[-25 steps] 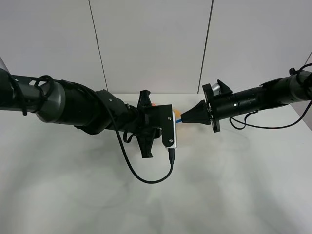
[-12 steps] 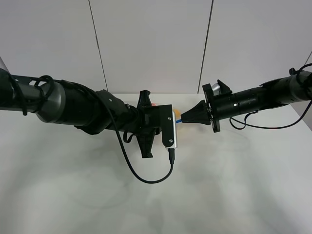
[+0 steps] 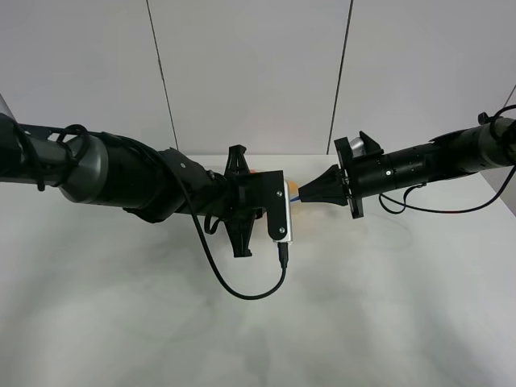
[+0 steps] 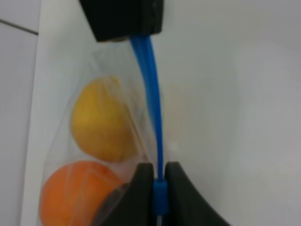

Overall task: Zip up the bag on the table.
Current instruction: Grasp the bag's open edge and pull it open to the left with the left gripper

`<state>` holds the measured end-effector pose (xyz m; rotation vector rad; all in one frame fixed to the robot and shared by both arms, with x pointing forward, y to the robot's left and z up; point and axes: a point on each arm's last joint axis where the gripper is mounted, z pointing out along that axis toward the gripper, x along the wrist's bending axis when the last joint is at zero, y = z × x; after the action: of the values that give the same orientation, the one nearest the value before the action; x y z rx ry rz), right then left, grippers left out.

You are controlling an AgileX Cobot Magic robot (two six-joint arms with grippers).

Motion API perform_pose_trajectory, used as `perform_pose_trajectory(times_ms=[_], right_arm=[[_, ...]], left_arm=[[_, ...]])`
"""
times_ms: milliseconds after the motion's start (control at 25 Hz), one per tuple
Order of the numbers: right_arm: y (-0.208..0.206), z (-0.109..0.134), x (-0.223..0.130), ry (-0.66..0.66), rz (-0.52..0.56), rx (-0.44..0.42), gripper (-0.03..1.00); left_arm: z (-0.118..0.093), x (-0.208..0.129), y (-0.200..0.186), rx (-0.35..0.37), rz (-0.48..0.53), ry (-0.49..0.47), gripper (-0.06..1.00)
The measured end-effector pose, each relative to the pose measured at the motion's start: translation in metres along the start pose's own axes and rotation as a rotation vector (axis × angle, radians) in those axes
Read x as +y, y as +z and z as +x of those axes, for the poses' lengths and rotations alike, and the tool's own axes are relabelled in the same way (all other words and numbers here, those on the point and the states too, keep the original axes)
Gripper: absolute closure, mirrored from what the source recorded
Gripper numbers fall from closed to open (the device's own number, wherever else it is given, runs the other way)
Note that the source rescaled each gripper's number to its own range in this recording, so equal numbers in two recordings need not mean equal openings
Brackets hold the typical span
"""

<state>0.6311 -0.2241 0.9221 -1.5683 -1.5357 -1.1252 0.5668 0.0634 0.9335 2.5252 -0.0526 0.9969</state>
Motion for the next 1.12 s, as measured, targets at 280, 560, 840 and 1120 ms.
perform_pose_trajectory(times_ms=[280,560,840,1120], right_arm=[[0.001,0.001,0.001,0.004,-0.009,0.003,0.97],[0.001,0.001,0.002,0.010,-0.016,0.007,0.97],[0.000,0.002,0.003,0.011,-0.021,0.011,0.97],[0.000,0.002,0.003,0.019,-0.018,0.010,0.97]], left_arm=[[0.017,-0.028,0.001,0.029,0.053,-0.036,0.94],[0.034,-0.063,-0.001,0.059,0.118,-0.044,0.94],[0.053,-0.107,-0.007,0.095,0.201,-0.064,0.94],[0.069,-0.154,-0.018,0.132,0.288,-0.124,0.94]])
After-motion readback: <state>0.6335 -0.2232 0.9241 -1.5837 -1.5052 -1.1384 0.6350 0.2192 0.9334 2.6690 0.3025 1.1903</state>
